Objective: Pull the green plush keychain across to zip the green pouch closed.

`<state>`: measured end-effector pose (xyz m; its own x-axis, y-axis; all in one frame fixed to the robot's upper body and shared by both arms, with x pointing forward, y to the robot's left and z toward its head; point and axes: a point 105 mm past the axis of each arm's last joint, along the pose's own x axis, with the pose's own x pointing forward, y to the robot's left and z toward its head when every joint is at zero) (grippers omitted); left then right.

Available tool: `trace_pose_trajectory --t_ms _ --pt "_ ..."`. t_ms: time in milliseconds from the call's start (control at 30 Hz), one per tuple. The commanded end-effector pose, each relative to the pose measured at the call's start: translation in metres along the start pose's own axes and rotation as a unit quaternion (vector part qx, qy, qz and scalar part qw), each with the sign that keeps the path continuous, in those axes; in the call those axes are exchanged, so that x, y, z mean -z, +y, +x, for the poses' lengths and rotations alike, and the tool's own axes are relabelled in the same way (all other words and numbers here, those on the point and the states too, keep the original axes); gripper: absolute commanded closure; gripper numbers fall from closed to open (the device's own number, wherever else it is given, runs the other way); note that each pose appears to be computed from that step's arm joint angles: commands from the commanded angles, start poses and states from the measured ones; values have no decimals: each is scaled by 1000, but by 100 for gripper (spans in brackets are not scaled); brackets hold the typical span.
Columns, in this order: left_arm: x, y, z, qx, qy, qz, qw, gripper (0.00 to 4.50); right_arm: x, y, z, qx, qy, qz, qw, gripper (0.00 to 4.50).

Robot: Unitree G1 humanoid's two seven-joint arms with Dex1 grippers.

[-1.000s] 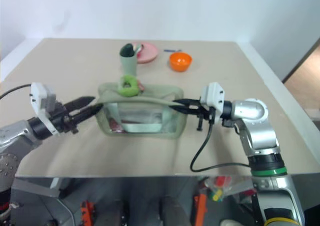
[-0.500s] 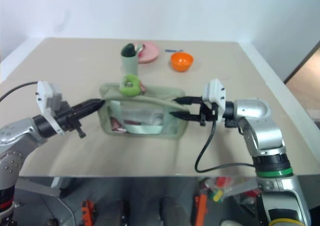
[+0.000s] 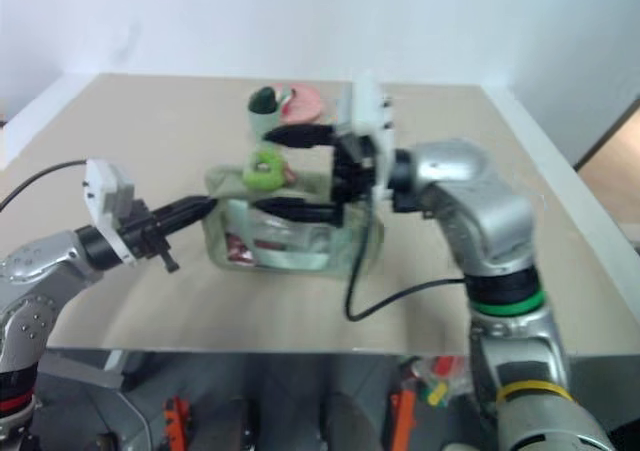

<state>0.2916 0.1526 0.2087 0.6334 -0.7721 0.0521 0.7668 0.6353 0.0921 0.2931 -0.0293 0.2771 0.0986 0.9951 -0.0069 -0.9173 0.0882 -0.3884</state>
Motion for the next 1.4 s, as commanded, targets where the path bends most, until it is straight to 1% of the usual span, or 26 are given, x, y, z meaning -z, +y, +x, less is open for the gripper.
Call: trace_pose_trajectory --t_ms 33,100,167,233,267,300,400,500,633,667,867,967,1067,1167,1233,1300,1400 --pt "2 -8 5 16 2 -1 1000 450 2 -17 3 40 3 -3 999 2" --pt "2 -10 7 16 0 2 1000 450 12 -24 5 55 13 8 998 2" --pt "1 -10 8 15 -1 3 1000 450 22 -27 2 59 33 -1 998 2" --pt "1 -10 9 12 -2 5 1000 450 26 -28 0 61 39 -1 997 2" --pt "2 -10 9 11 -1 5 1000 450 27 -28 0 62 37 6 997 56" --pt "3 -9 9 10 1 6 1000 450 28 -29 -1 62 35 11 997 81" --pt "5 -9 8 9 5 7 1000 450 32 -27 0 59 35 13 998 182" --pt "6 -8 8 6 6 8 1000 450 32 -27 2 60 29 16 998 295" --pt "7 -9 9 8 8 8 1000 450 31 -26 4 56 26 12 998 422" --pt "7 -9 10 9 8 7 1000 450 31 -25 5 54 24 12 998 442" --pt "5 -10 14 6 2 10 1000 450 30 -23 7 51 16 8 999 442" --pt "2 -6 19 -9 -8 9 1000 450 16 -22 7 47 -17 -16 999 442" --pt "1 -4 24 -16 -9 22 1000 450 2 -31 1 66 -33 -46 996 442" --pt "-3 3 31 -35 -15 37 999 450 -18 -47 -18 112 -43 -94 988 442" --pt "-5 4 34 -43 -20 42 998 450 -24 -53 -28 131 -41 -112 984 442" --pt "-10 5 37 -52 -33 42 997 450 -28 -62 -45 166 -28 -138 976 442" --pt "-11 4 40 -60 -38 40 997 450 -27 -79 -88 247 11 -170 954 442"
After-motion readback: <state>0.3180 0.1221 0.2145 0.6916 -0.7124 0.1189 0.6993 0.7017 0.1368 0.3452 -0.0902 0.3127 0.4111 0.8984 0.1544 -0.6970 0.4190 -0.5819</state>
